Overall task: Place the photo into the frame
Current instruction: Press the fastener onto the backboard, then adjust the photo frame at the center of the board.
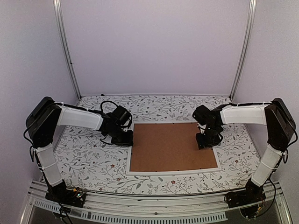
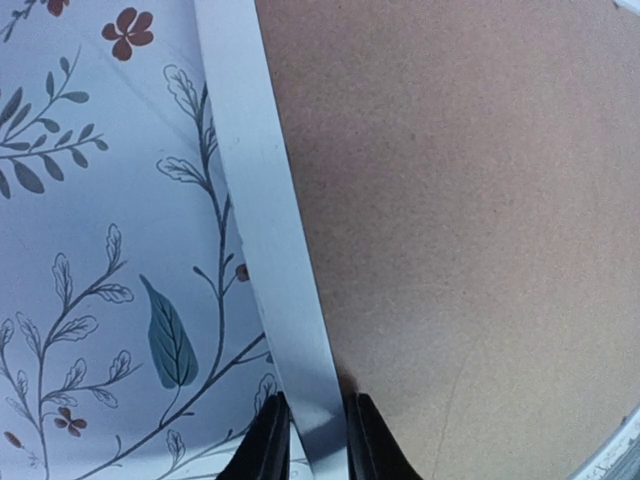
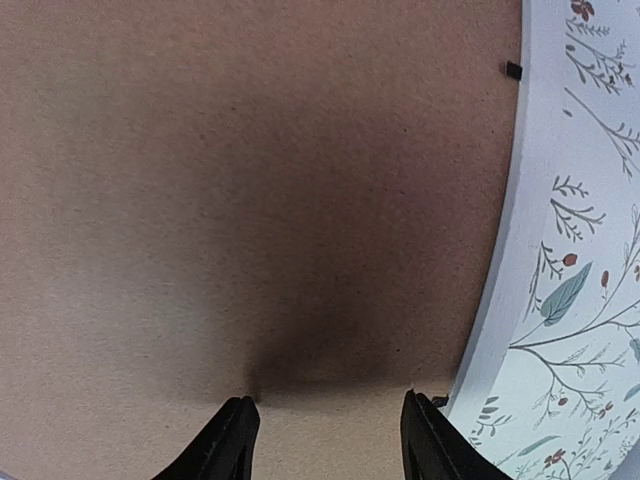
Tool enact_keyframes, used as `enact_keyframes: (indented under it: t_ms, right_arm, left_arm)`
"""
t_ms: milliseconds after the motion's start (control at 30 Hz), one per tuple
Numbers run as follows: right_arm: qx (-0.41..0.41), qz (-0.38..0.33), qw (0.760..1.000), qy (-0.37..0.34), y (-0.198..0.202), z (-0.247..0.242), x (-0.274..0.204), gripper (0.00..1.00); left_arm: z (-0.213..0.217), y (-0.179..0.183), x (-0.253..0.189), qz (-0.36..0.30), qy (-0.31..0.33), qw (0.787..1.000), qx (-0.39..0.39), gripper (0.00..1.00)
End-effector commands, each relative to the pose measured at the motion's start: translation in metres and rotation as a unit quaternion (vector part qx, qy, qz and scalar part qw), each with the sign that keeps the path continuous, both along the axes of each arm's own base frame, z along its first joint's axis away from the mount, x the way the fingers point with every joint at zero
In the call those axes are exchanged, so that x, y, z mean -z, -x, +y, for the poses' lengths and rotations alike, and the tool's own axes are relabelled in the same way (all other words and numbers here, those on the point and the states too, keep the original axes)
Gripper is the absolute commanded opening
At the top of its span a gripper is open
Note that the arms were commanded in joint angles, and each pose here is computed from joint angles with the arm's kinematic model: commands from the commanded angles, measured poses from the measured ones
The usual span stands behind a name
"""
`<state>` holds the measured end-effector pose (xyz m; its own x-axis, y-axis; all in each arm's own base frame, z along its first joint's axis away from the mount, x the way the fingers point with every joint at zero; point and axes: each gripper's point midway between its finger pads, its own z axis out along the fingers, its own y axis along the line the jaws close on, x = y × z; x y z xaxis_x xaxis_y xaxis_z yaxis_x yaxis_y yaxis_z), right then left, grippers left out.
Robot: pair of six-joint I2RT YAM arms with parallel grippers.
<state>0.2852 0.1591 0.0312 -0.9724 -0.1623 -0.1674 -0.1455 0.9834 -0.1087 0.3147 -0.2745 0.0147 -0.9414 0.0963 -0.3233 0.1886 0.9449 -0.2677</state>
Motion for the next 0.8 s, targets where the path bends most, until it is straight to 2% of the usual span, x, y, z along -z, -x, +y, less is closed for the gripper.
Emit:
enact_keyframes:
  t_ms: [0, 167, 267, 333, 367, 433, 633, 767]
  right_arm:
    - [0.020, -0.030, 0.996, -0.082, -0.016, 0.002, -0.022, 0.54]
    - [0.042, -0.039, 0.987, -0.153, -0.030, -0.016, -0.025, 0.54]
    - [0.054, -0.040, 0.983, -0.172, -0.035, -0.026, -0.020, 0.55]
    - [0.061, -0.040, 0.981, -0.179, -0.038, -0.030, -0.015, 0.55]
    - [0.064, -0.039, 0.980, -0.183, -0.039, -0.032, -0.012, 0.55]
    - [0.070, -0.034, 0.979, -0.188, -0.040, -0.034, -0.005, 0.54]
    - [0.074, -0.029, 0.978, -0.194, -0.042, -0.038, 0.005, 0.49]
    - [0.074, -0.027, 0.978, -0.195, -0.043, -0.041, 0.010, 0.40]
  left_arm:
    - [0.006, 0.010, 0.023, 0.015, -0.033, 0.999, 0.015, 0.22]
    - [0.005, 0.001, 0.007, -0.010, -0.029, 0.999, 0.012, 0.34]
    - [0.002, -0.005, -0.007, -0.028, -0.022, 0.999, 0.010, 0.47]
    - [0.005, -0.011, -0.018, -0.049, -0.027, 0.998, 0.002, 0.61]
    - [0.006, -0.014, -0.024, -0.059, -0.028, 0.998, -0.001, 0.71]
    - [0.008, -0.018, -0.037, -0.078, -0.032, 0.996, -0.007, 0.80]
    - [-0.001, -0.015, -0.079, -0.138, -0.021, 0.990, 0.014, 0.87]
    - [-0.030, 0.002, -0.105, -0.182, 0.017, 0.981, 0.066, 0.91]
